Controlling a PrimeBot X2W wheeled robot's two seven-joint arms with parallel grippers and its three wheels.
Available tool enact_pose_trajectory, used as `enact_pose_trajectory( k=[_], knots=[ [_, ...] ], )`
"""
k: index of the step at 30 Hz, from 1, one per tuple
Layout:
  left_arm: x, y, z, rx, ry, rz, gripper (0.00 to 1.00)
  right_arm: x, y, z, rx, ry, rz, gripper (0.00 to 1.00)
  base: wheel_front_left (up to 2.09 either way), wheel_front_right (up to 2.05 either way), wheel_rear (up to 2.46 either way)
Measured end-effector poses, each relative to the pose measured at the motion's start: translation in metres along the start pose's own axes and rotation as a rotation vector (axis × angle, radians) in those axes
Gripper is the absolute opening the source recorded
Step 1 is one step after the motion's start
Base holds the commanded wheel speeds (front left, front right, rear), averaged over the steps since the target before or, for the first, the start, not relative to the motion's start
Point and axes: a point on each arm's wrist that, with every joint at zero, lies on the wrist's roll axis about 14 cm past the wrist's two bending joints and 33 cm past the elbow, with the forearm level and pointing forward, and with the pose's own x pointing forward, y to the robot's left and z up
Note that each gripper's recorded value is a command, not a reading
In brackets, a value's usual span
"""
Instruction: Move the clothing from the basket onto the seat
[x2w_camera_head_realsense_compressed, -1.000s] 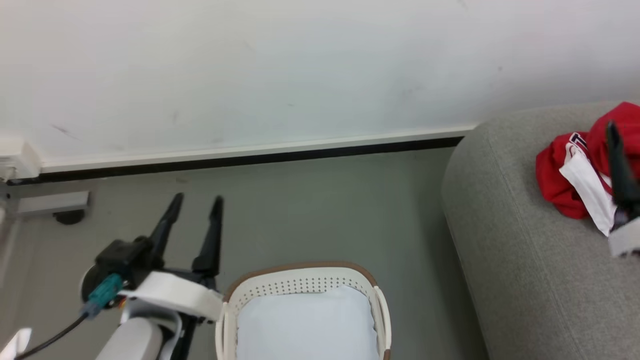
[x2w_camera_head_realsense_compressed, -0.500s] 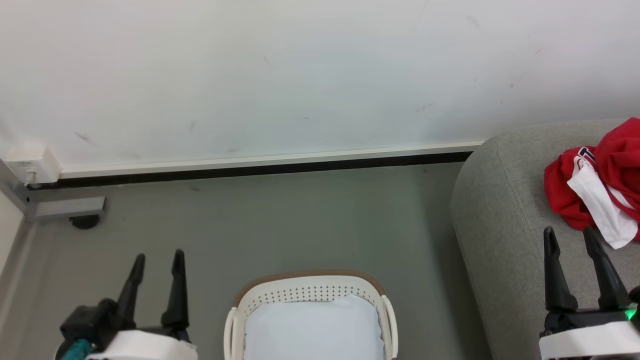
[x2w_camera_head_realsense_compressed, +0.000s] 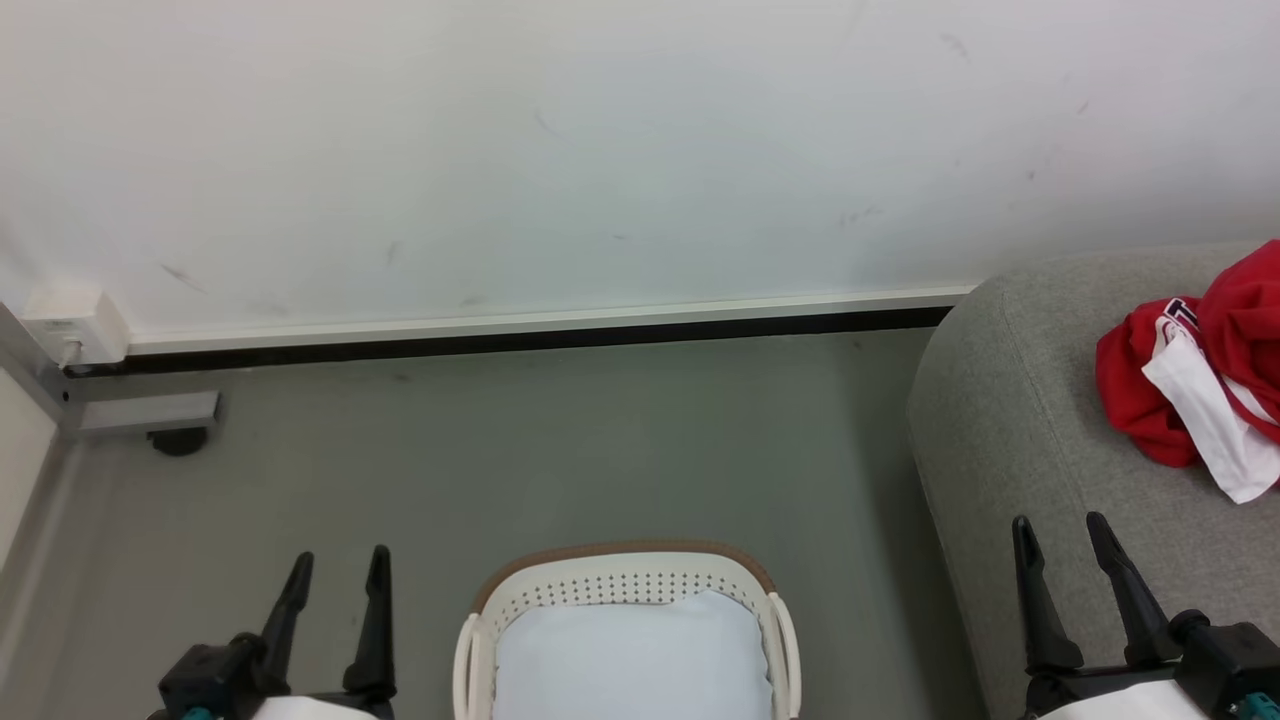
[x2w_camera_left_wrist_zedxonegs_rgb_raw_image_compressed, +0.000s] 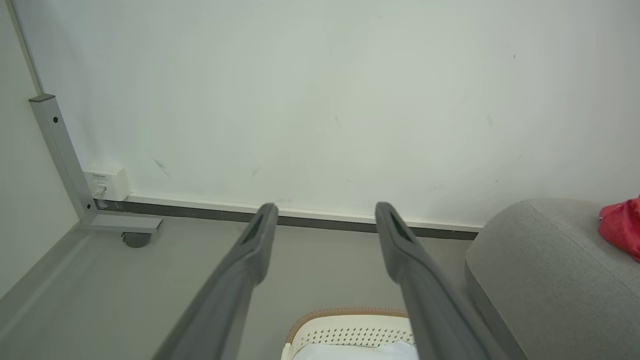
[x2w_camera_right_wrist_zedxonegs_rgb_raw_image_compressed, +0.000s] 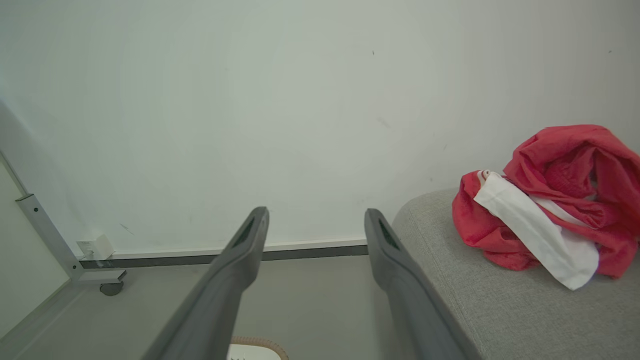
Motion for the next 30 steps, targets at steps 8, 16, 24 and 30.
enact_pose_trajectory(
  k=[8,16,24,30],
  knots=[
    [0.000,0.001,0.004,0.006,-0.011,0.001,1.00,0.001,0.008,-0.004,0.003,0.011,0.021,1.00,0.00,0.00,0.00],
    [0.000,-0.003,0.004,0.008,-0.013,-0.012,1.00,0.000,0.009,-0.007,0.006,0.023,0.026,1.00,0.00,0.00,0.00],
    [0.000,-0.005,0.004,0.006,-0.011,-0.017,1.00,-0.001,0.012,-0.008,0.009,0.025,0.033,1.00,0.00,0.00,0.00],
    [-0.012,-0.004,-0.021,-0.017,0.066,-0.003,0.00,-0.014,0.009,-0.033,0.025,0.106,0.012,0.00,0.00,0.00,0.00]
  ],
)
